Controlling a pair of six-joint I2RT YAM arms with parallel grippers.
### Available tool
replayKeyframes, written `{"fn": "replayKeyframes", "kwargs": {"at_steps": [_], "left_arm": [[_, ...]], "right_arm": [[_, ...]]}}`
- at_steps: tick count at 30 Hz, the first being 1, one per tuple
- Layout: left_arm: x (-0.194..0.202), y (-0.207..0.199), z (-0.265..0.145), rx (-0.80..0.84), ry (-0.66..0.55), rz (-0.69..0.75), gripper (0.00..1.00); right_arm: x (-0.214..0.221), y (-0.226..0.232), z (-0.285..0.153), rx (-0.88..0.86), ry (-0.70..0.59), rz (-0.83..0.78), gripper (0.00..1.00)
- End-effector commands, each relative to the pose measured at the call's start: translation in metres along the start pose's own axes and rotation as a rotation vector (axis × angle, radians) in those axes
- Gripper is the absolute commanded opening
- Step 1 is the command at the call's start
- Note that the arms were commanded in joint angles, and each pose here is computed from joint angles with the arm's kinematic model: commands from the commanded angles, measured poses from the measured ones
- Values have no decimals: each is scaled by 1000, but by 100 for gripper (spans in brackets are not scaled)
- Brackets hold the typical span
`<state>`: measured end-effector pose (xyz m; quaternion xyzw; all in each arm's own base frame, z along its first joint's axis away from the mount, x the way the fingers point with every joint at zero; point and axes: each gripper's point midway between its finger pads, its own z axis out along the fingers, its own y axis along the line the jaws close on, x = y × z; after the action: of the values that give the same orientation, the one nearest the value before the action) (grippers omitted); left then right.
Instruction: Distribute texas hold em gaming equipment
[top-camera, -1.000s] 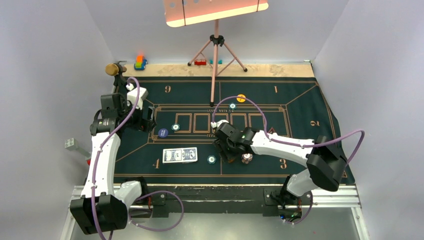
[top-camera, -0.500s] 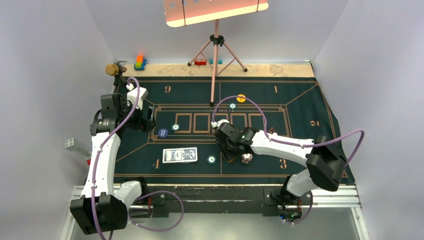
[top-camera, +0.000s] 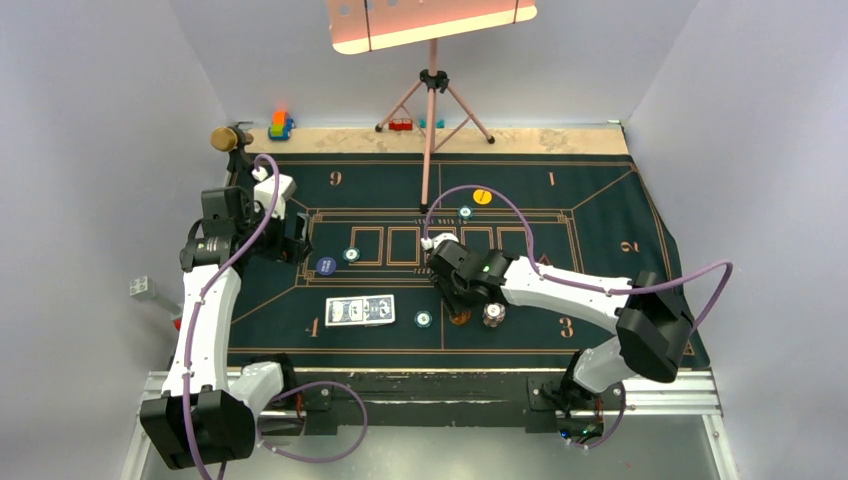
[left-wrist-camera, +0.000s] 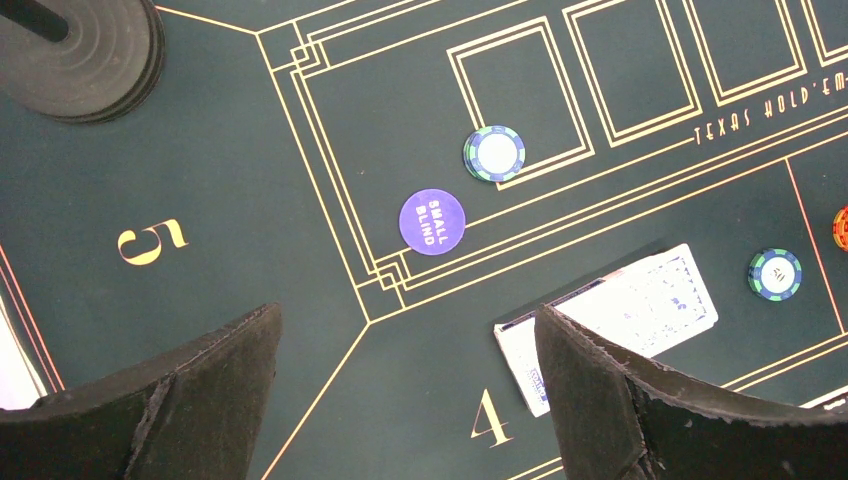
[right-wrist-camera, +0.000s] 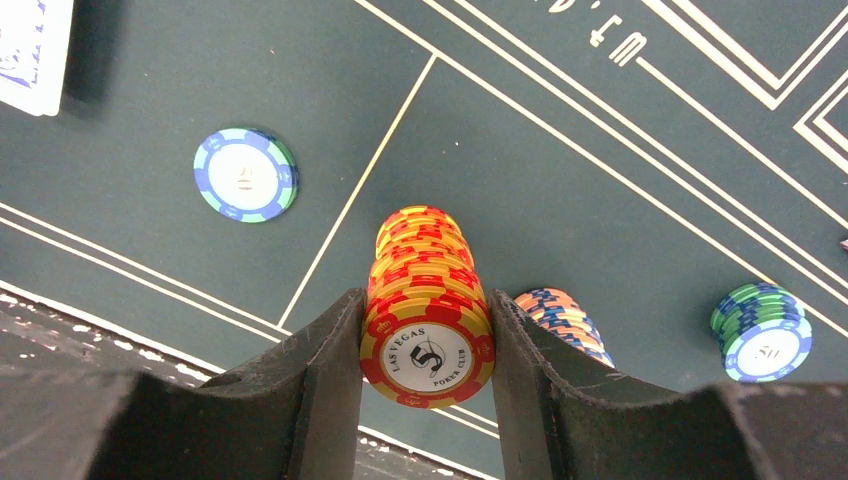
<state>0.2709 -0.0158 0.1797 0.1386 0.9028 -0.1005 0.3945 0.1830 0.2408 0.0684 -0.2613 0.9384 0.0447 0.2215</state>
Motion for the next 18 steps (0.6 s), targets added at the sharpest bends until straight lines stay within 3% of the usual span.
{"fn": "replayKeyframes", "kwargs": {"at_steps": [1,9,18], "left_arm": [[-2,-1,-2,5,-22,8,100],[-2,-1,-2,7,-20,6,100],[-3,3,-2,-19,-19,-10,100]], "right_arm": [[-29,-1,-24,4,-88,2,18],[-54,0,-46,5,-130,-14,6],[-112,26,-54,-39,-199,-36,3]]}}
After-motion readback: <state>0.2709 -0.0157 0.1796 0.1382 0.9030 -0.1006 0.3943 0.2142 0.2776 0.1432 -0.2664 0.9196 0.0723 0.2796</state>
